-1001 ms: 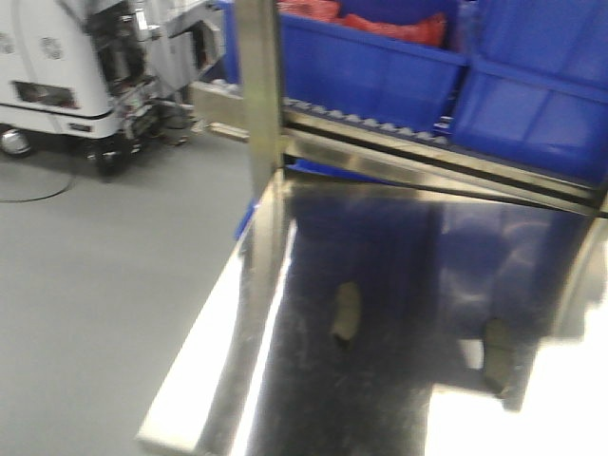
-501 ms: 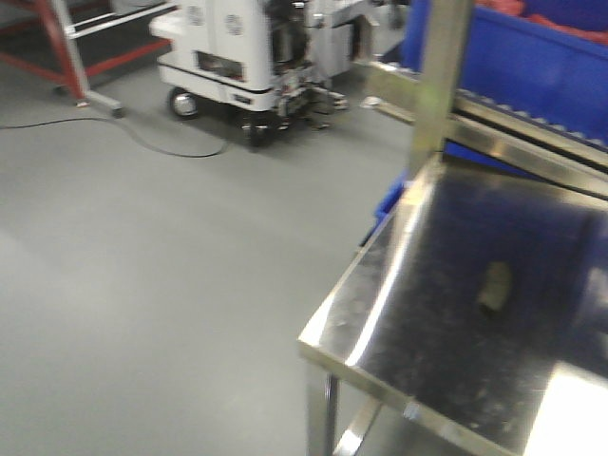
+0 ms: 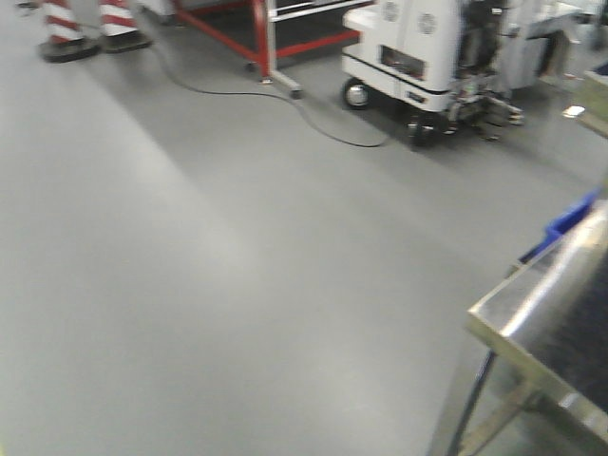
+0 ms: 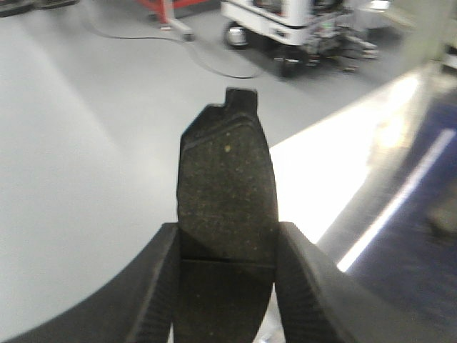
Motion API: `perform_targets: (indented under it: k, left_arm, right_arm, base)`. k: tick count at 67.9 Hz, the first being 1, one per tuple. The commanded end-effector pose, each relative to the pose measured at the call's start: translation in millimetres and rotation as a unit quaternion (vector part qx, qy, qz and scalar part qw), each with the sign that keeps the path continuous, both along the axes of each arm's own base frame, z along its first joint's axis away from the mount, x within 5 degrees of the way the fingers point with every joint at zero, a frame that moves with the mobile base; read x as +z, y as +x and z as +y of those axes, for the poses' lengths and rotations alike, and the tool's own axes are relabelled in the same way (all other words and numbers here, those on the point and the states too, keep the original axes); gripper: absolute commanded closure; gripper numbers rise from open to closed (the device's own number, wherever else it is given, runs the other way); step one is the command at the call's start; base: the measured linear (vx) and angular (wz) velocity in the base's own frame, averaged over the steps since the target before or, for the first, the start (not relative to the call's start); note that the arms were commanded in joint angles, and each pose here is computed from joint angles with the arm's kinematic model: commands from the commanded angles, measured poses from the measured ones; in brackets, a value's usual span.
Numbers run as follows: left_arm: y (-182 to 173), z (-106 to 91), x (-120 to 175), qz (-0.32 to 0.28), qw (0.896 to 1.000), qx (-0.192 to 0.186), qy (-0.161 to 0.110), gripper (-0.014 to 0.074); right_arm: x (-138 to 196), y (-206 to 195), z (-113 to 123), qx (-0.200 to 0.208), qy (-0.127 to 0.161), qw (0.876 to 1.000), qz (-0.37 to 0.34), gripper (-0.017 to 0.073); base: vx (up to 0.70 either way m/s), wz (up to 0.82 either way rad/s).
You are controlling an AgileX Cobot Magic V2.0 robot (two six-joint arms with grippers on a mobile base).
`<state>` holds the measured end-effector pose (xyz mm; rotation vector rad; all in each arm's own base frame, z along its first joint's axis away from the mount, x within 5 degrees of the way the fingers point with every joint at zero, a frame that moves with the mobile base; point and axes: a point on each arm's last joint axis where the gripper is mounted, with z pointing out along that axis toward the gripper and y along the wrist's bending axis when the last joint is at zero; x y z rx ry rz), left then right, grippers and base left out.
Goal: Move and align brake pads A on conveyor
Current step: 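Turn the base away from the table holding both pads, then drive forward along the yellow floor line carrying both pads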
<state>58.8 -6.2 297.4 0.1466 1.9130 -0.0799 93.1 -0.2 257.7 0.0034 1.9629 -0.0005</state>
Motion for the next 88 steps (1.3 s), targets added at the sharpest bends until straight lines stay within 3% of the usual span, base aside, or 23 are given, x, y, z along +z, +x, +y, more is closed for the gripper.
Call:
perform_targets:
  k: [1, 57, 88]
  left_arm:
    - [1.4, -1.1, 16.8, -0.057, 0.998, -0.006, -0.007, 0.0599]
    - [1.4, -1.1, 16.8, -0.057, 0.998, -0.006, -0.007, 0.0599]
    - [1.4, -1.1, 16.8, -0.057, 0.998, -0.006, -0.007, 0.0599]
  right_arm:
    - [18.7, 3.2, -0.9, -0.003, -0.006, 0.998, -0.061, 0.0564]
    - [18.6, 3.2, -0.9, -0.003, -0.006, 0.998, -0.060, 0.0564]
    - [18.6, 3.2, -0.9, -0.003, -0.006, 0.998, -0.060, 0.0564]
  base:
    - [-0.19, 0.71]
    - [-0.17, 0.61]
    - [-0.06, 0.25]
